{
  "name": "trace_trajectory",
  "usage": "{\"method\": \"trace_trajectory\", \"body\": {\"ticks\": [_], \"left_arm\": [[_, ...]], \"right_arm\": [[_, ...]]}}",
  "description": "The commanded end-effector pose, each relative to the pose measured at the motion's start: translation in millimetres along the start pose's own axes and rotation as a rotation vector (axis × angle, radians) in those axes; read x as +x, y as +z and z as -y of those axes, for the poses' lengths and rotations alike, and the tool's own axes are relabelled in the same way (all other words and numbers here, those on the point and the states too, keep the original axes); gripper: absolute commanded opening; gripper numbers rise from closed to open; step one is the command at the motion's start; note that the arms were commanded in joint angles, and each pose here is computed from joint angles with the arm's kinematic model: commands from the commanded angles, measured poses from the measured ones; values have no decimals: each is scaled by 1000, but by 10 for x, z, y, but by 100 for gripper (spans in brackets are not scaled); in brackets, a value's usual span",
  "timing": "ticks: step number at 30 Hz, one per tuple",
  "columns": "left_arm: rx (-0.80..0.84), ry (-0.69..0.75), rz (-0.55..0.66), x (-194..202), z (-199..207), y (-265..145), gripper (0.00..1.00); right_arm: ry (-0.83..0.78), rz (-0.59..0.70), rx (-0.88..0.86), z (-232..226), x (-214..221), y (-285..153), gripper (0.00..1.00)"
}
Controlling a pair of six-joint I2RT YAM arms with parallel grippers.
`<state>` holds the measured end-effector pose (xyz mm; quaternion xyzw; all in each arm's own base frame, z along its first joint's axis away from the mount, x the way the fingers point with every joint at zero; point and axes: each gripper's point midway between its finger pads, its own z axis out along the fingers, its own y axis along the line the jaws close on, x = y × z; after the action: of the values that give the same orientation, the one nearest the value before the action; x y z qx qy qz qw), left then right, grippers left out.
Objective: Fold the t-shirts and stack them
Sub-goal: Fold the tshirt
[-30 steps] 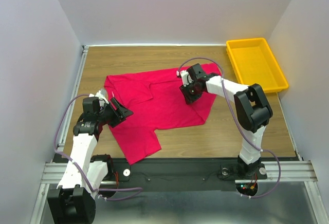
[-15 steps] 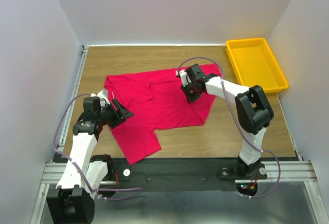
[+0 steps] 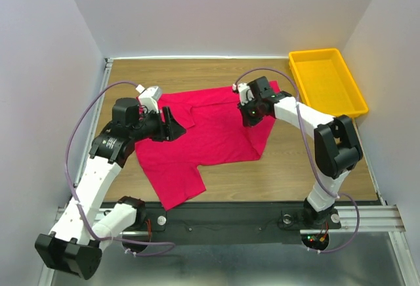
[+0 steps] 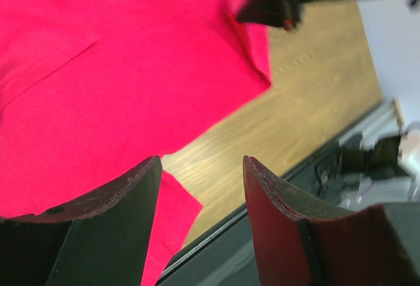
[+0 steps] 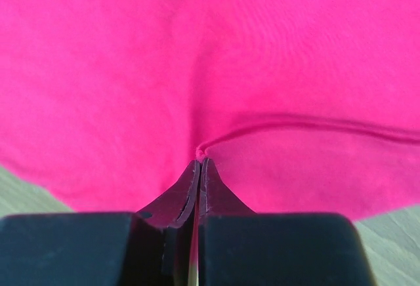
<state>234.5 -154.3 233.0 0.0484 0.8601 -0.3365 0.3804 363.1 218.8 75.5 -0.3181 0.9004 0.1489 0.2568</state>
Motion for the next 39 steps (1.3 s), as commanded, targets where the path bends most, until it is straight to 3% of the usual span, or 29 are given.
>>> {"method": "trace_trajectory", "body": {"ticks": [1, 9, 13, 19, 20, 25, 30, 39], "left_arm": [[68, 229, 56, -229, 358, -170, 64], [209, 684, 217, -489, 902, -479, 67], [215, 942, 208, -458, 958, -400, 72], [173, 1282, -185, 346, 642, 2, 75], [146, 1308, -297, 530, 503, 45, 75], [233, 1367, -633, 1383, 463, 59, 73], [240, 1418, -821, 1822, 444, -61, 70], [216, 1419, -1055, 2242, 246, -177, 69]], "right_arm": [[-16, 126, -82, 81, -161, -357, 1], [17, 189, -136, 298, 165, -703, 0], [38, 190, -156, 272, 219, -708, 1], [75, 179, -193, 268, 269, -656, 1], [79, 178, -194, 278, 279, -648, 0], [99, 165, -199, 301, 336, -613, 1], [110, 162, -195, 336, 361, -610, 0], [121, 163, -199, 357, 367, -607, 0]]}}
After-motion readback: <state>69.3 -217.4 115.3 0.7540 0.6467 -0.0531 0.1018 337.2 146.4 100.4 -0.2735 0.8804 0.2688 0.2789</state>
